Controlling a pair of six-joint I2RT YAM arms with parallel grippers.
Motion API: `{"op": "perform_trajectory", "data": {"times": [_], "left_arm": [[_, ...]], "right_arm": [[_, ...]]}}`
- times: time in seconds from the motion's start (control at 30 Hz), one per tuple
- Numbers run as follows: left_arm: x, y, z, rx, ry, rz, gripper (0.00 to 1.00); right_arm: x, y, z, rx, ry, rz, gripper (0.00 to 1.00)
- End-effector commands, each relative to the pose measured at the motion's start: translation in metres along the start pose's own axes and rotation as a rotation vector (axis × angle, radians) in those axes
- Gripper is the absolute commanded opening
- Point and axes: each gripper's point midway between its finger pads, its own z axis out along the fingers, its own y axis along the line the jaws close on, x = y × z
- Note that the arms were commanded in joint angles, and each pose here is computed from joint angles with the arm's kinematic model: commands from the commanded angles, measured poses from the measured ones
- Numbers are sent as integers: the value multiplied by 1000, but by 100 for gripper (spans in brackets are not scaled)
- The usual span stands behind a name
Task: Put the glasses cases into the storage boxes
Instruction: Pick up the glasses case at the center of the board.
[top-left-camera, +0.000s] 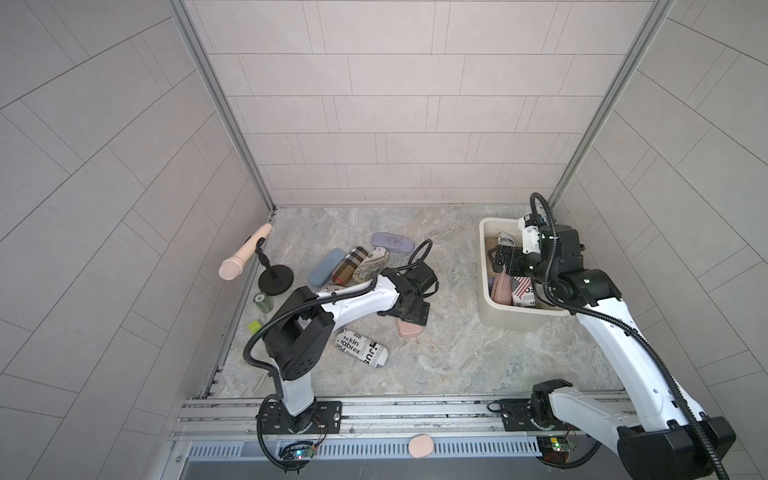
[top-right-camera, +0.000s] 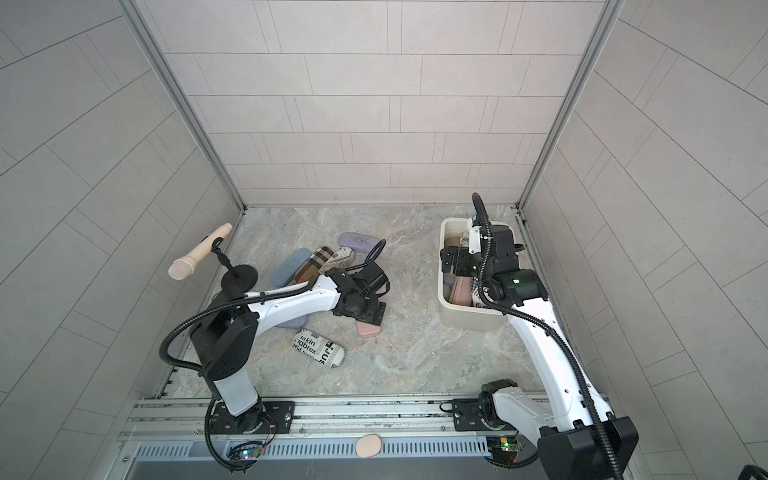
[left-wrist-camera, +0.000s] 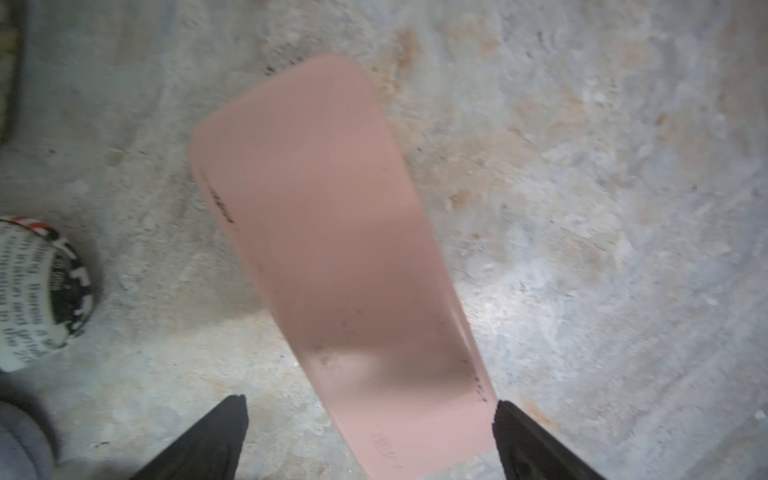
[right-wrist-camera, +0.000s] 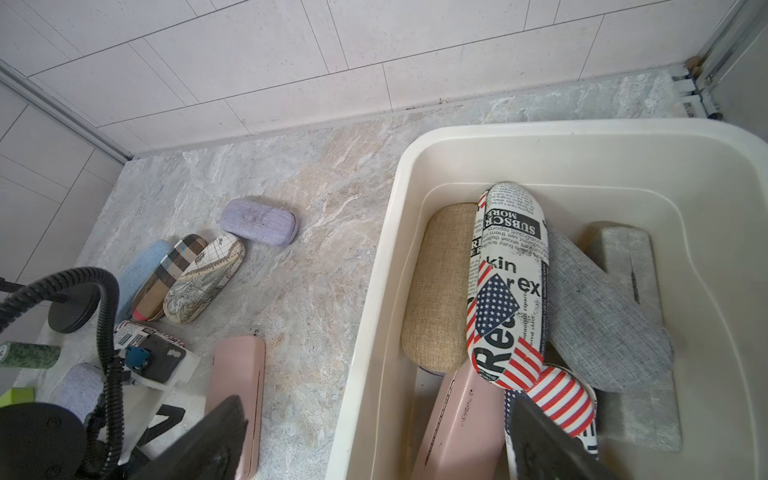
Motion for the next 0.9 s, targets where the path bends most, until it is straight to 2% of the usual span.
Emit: {"op": "perform_trajectory", "data": {"times": [0.0, 0.1, 0.3, 0.47, 0.63, 0.87], "left_arm": [[5, -7, -1, 17, 12, -68, 100], [10, 0, 10, -23, 18, -123, 100], [18, 12, 22, -78, 24, -148, 100], [23, 8, 28, -46, 42, -118, 94], [28, 20, 24, -91, 46, -67, 90], [21, 14, 24, -73, 48, 1, 91]], "right_arm": [[3, 1, 2, -1, 9, -13, 99], [3, 1, 1, -2, 5, -10, 100], [5, 2, 2, -10, 12, -11, 99], [3, 3, 1, -18, 8, -5, 100], [4, 4, 0, -22, 8, -5, 100], [8, 1, 7, -11, 25, 12, 99]]}}
